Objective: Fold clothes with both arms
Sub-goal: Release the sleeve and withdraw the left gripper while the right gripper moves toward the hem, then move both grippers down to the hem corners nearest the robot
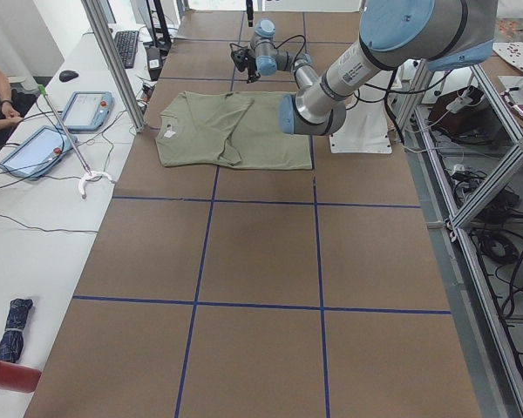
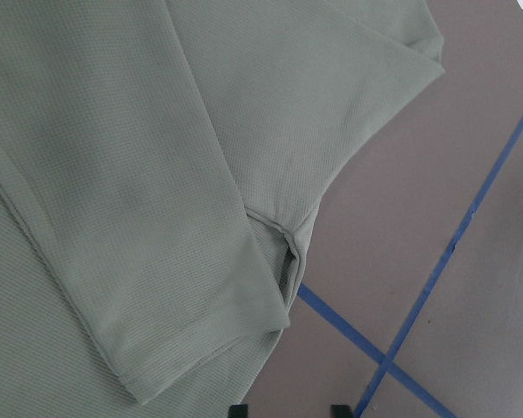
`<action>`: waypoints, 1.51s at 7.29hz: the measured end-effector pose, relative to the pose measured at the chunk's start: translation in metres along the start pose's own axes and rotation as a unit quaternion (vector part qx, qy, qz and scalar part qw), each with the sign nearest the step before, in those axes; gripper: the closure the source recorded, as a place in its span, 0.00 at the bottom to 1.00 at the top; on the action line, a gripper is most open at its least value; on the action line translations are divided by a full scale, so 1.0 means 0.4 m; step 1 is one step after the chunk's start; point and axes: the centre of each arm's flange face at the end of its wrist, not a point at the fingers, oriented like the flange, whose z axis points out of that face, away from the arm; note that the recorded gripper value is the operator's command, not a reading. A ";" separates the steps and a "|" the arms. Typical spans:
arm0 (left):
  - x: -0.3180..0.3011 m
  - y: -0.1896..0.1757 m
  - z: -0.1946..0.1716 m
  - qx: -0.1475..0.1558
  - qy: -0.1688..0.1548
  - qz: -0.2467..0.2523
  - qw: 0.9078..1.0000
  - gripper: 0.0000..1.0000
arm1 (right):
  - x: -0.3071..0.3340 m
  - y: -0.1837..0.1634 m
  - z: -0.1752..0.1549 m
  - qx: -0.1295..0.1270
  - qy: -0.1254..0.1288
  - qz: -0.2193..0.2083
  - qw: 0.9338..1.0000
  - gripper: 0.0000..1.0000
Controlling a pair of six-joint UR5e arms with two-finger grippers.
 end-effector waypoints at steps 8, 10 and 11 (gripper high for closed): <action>-0.459 -0.376 -0.349 0.015 -0.086 0.219 0.972 0.00 | -0.368 0.118 0.130 0.028 -0.040 0.067 0.997 0.01; -0.600 -0.417 -0.481 0.017 -0.088 0.255 0.963 0.00 | -0.513 0.261 0.243 0.022 -0.038 0.085 0.995 0.01; -0.647 -0.425 -0.530 0.018 -0.087 0.262 0.961 0.00 | -0.549 0.349 0.305 0.026 -0.041 0.086 0.995 0.01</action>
